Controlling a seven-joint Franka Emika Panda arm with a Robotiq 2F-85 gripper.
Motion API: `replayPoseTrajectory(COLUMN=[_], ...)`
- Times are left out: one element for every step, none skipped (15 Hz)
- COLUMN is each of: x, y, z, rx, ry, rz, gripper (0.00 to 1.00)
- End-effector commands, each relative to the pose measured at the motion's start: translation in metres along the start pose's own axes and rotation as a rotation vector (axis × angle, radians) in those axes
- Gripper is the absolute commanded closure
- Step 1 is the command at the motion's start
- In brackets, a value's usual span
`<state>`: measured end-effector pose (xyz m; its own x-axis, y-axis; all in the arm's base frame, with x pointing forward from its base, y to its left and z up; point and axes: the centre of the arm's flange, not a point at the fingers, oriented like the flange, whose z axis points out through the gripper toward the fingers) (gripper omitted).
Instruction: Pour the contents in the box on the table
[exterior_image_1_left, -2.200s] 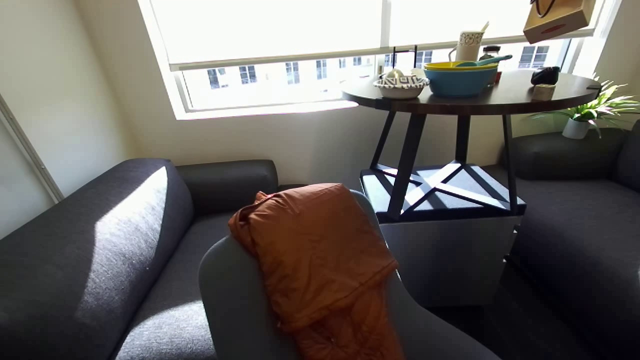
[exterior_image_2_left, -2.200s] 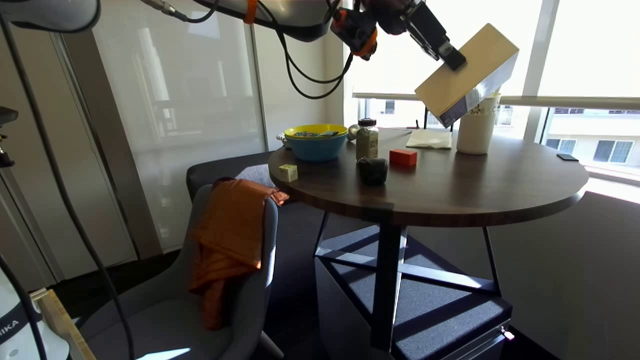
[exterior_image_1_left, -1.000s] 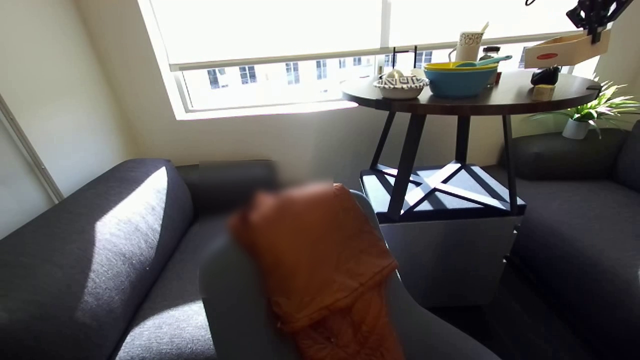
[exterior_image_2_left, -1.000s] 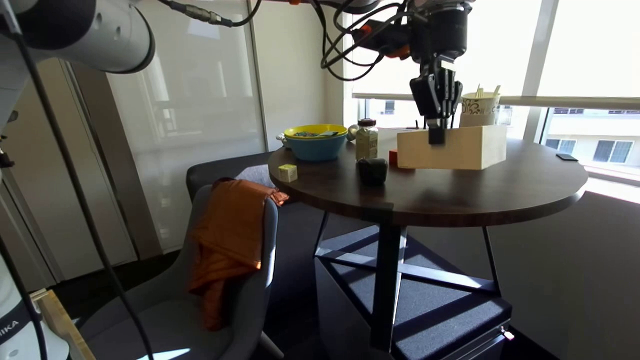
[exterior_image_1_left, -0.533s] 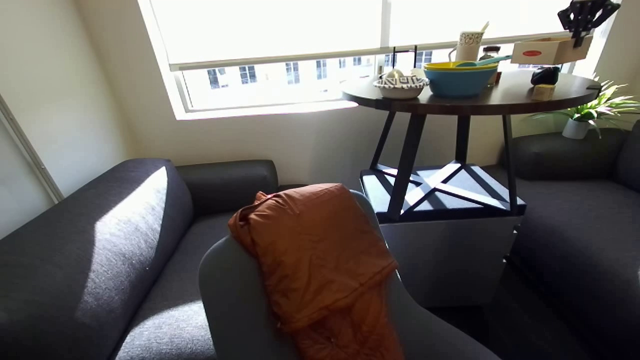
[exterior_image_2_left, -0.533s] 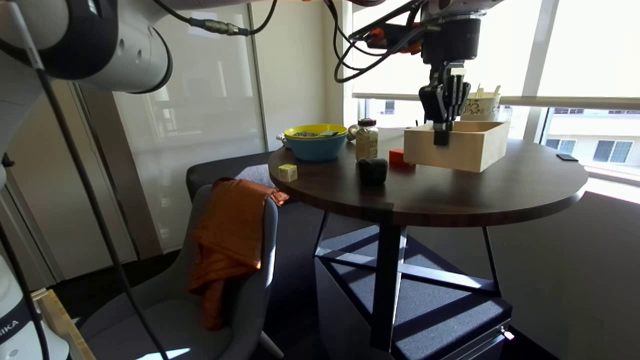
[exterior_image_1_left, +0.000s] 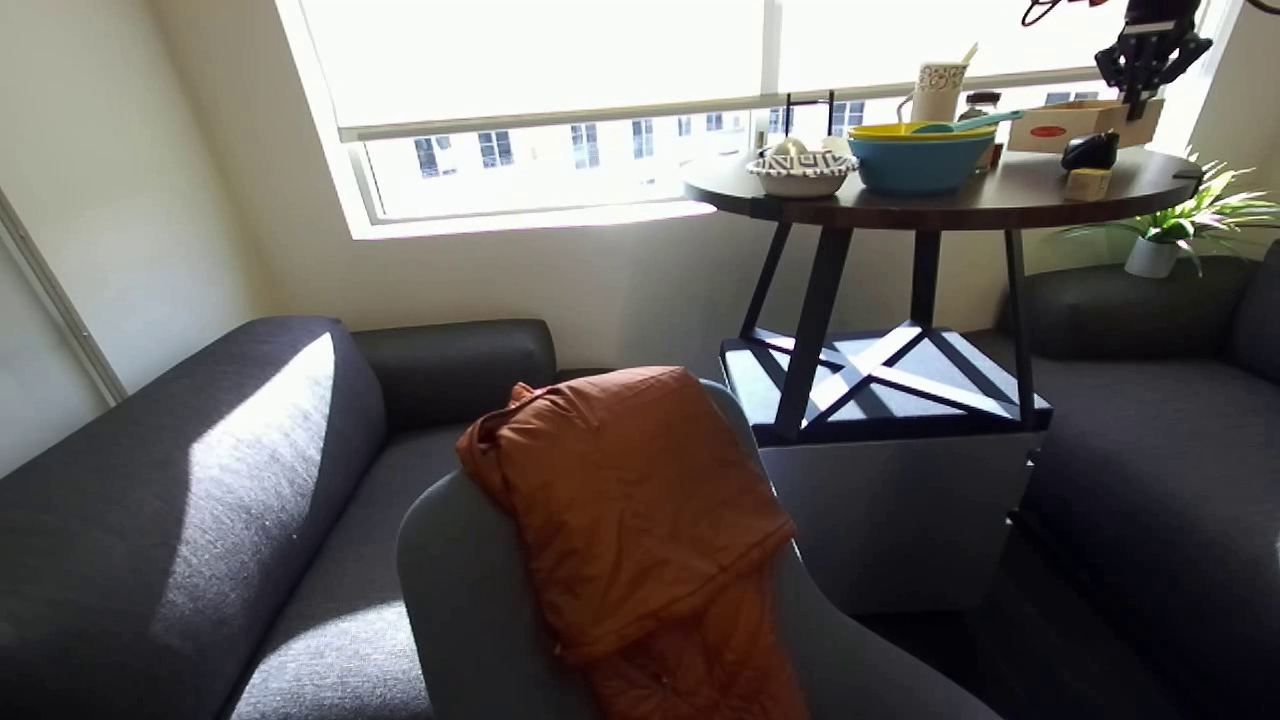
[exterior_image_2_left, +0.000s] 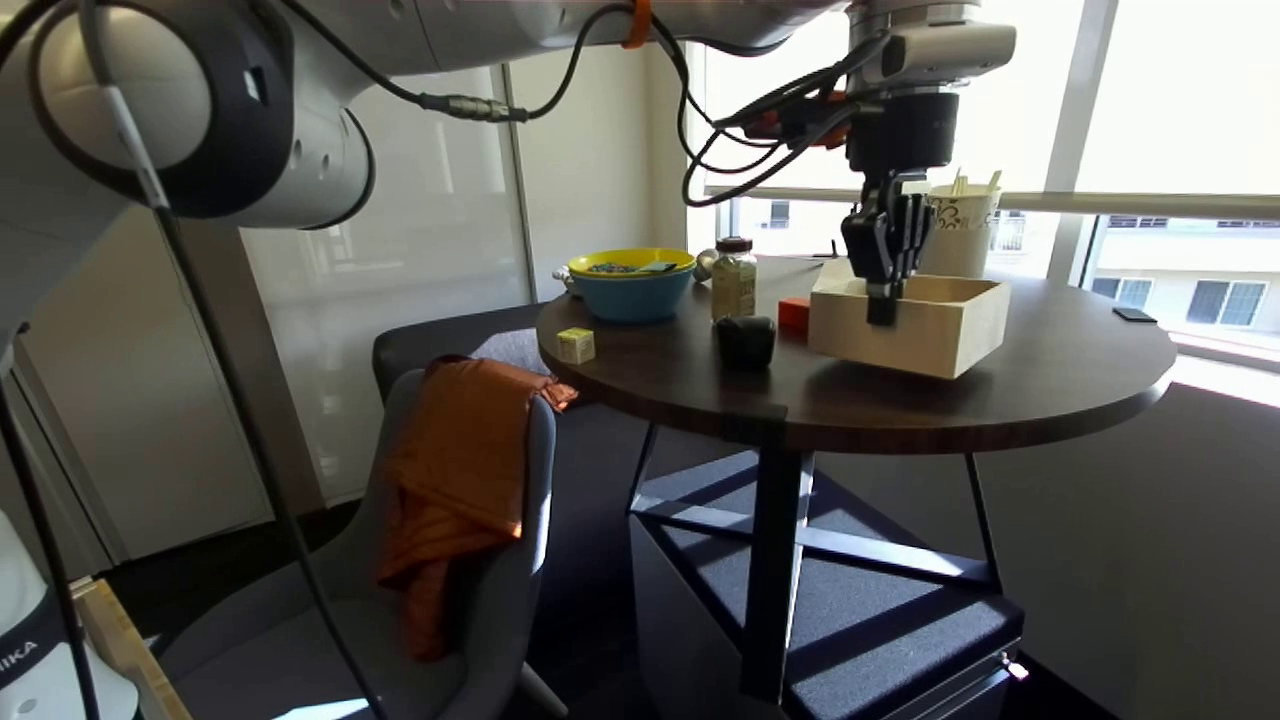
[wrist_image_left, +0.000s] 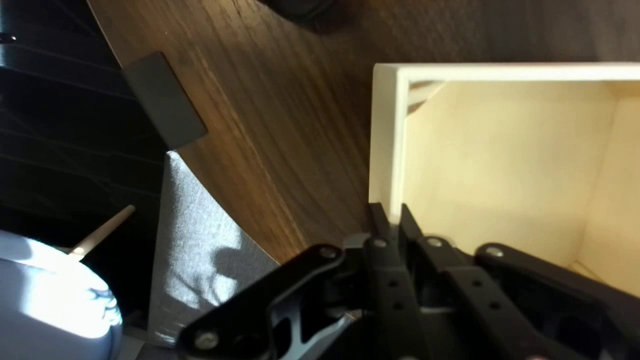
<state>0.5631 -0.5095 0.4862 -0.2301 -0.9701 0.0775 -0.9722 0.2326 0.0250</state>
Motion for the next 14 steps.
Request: replayPoseTrajectory(x=[0.018,0.016,0.013,0.012,0.008,0.006,0.003,0.000,-0.004,-0.008,-0.012,-0.014,-0.004,-0.003], y=[-0.035,-0.035,-0.031,-0.029,-0.020,-0.017,-0.005,0.004,0.016,0.024,0.033,0.038,0.019,0.021], z=[-0.013,-0.013,-0.016,-0.020,-0.032,-0.039,-0.055,-0.068,-0.082,-0.093,-0.102,-0.111,-0.101,-0.113], rx=[-0.011,-0.017,-0.015,-0.016,0.004,0.021,0.051,0.058,0.079,0.091,0.110,0.129,0.101,0.115], ry=[-0.028,-0.029,-0.025,-0.021,0.002,0.014,0.040,0.069,0.099,0.137,0.180,0.232,0.160,0.189], rz=[0.006,-0.005,-0.018,-0.020,-0.028,-0.038,-0.075,-0.142,-0.196,-0.236,-0.267,-0.285,-0.229,-0.249], gripper=[0.67,0.61,0.53,0.47,0.41,0.33,0.27,0.20,0.12,0.06,0.01,0.00,0.09,0.03])
